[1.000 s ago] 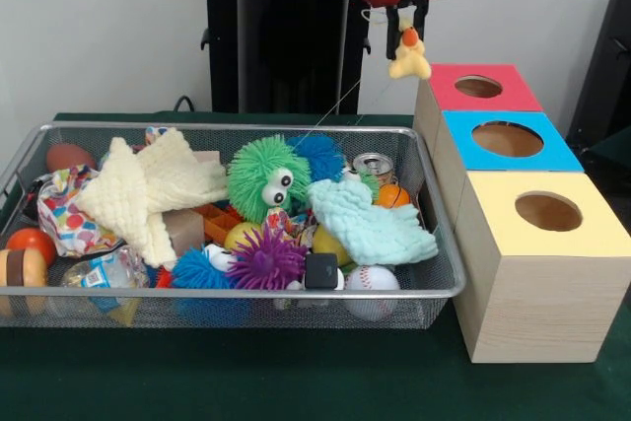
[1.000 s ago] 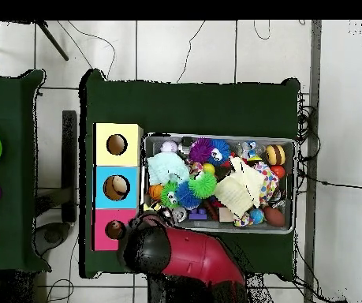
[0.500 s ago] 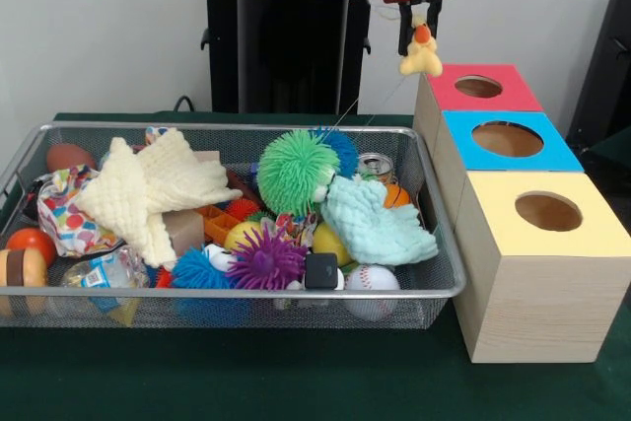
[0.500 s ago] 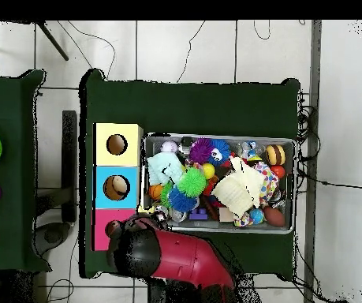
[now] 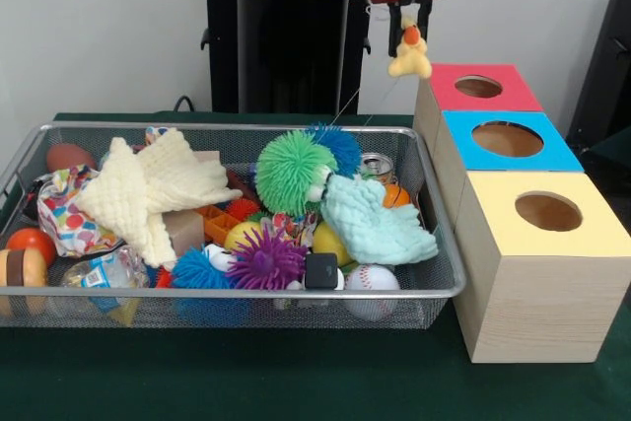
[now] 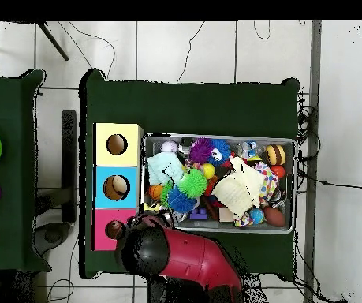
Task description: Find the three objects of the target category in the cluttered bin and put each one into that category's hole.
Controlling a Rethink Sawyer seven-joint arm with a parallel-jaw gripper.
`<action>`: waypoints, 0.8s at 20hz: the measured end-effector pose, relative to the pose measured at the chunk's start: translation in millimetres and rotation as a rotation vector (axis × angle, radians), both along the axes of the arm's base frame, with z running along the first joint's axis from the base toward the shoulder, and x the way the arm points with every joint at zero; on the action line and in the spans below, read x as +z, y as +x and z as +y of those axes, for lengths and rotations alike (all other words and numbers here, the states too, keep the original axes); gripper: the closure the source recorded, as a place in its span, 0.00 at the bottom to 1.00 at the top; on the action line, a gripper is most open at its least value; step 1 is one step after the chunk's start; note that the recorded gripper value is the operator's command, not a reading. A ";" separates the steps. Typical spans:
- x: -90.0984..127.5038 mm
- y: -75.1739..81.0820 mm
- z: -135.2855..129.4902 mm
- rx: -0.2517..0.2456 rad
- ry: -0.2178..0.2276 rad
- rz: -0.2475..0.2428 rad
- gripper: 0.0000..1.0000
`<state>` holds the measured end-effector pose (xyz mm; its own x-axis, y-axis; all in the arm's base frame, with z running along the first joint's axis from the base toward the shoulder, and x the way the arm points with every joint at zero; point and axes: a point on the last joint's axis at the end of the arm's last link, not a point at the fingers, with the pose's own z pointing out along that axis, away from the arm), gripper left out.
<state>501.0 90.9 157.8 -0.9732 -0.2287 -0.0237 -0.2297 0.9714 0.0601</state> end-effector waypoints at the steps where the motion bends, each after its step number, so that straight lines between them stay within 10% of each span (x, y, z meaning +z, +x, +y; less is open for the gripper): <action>1: 0.0 0.4 -1.3 -0.003 0.000 -0.001 1.00; 16: -4.5 1.7 -7.2 -0.020 0.000 -0.001 1.00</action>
<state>502.7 83.7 153.3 -0.9776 -0.2089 -0.0248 -0.2101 0.9758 0.0603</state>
